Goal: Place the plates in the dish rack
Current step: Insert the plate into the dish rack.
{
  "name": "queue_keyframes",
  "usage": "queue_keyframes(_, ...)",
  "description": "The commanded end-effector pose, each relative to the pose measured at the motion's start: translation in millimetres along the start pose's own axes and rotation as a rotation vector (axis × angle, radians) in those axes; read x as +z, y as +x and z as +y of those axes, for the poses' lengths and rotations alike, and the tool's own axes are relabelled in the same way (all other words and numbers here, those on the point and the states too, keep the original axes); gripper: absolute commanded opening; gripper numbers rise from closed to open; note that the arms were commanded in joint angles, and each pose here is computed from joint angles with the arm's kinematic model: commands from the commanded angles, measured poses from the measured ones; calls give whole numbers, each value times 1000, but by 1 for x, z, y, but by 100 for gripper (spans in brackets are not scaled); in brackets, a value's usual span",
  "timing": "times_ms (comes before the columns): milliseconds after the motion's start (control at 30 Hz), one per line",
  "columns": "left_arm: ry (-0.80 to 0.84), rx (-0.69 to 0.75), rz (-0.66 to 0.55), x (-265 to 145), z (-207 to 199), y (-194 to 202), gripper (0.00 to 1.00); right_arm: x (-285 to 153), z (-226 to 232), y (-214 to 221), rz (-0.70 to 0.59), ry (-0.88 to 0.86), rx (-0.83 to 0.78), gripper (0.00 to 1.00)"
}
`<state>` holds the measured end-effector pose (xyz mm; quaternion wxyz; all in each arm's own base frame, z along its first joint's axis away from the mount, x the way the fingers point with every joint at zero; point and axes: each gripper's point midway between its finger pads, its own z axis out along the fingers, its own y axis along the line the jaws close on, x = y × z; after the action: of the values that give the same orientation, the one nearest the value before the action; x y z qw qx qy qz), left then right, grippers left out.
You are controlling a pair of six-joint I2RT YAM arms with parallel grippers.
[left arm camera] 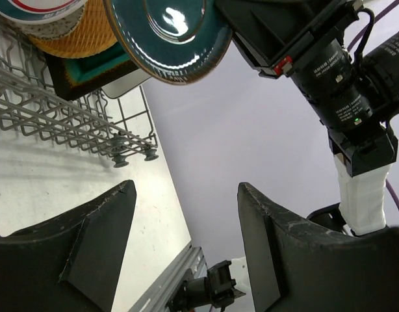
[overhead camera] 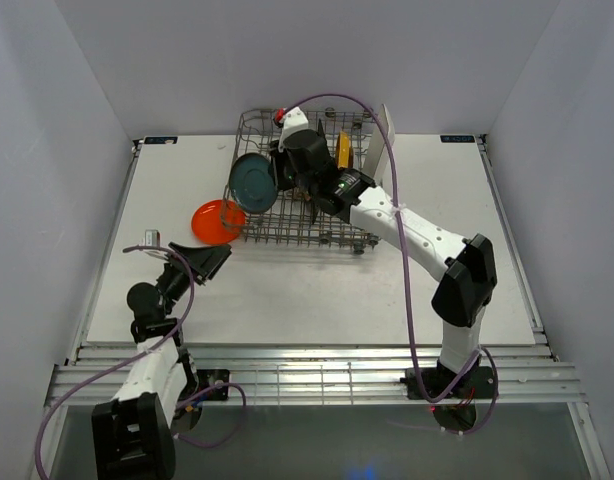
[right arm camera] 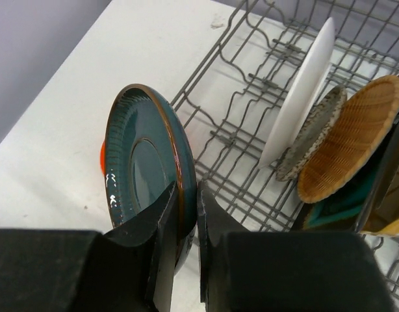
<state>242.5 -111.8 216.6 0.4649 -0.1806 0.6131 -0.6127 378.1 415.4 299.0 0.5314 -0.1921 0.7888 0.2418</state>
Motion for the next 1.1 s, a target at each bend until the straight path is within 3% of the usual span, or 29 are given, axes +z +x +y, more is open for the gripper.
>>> queue_keyframes(0, -105, -33, -20, -12, 37, 13, 74, -3, -5, -49, -132, 100, 3, 8)
queue_keyframes(667, -194, 30, -77, -23, 63, 12, 73, 33, -41, -68, -316, 561, -111, 8)
queue_keyframes(1067, -212, 35, -86, -27, 72, 15, 72, 66, -42, -58, -441, 697, -174, 8)
